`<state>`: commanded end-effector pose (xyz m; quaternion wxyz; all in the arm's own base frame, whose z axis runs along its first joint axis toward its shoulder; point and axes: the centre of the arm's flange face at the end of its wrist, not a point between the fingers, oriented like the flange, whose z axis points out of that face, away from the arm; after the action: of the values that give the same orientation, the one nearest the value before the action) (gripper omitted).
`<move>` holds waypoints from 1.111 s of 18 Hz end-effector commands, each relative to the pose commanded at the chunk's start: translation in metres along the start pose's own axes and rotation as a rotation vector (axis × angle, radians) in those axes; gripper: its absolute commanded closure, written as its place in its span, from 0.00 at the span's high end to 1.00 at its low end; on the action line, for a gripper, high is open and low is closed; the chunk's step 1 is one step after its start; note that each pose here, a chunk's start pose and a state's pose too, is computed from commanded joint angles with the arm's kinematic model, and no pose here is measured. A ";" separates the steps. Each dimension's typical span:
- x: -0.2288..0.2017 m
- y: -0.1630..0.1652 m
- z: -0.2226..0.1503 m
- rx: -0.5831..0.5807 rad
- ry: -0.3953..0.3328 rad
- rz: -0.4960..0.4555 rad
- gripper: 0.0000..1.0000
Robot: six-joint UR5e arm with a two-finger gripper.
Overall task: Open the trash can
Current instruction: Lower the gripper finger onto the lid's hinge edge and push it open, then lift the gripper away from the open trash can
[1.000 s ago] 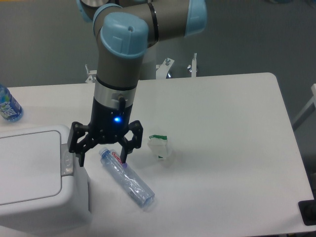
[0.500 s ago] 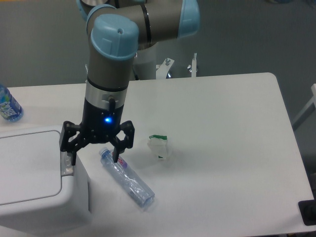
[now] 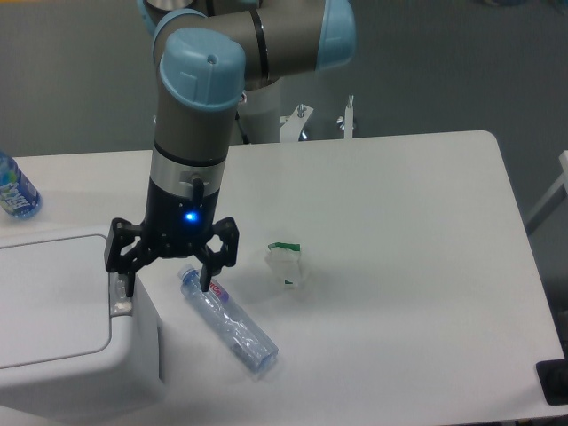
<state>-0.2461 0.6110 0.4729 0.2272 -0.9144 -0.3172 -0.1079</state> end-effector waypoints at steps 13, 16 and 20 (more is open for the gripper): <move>0.011 -0.017 -0.039 0.084 0.005 0.042 1.00; -0.005 -0.038 -0.075 0.156 -0.020 0.142 1.00; -0.052 -0.045 -0.113 0.176 -0.233 0.284 1.00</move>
<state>-0.3212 0.5597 0.5696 0.2811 -0.9327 -0.2176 0.0601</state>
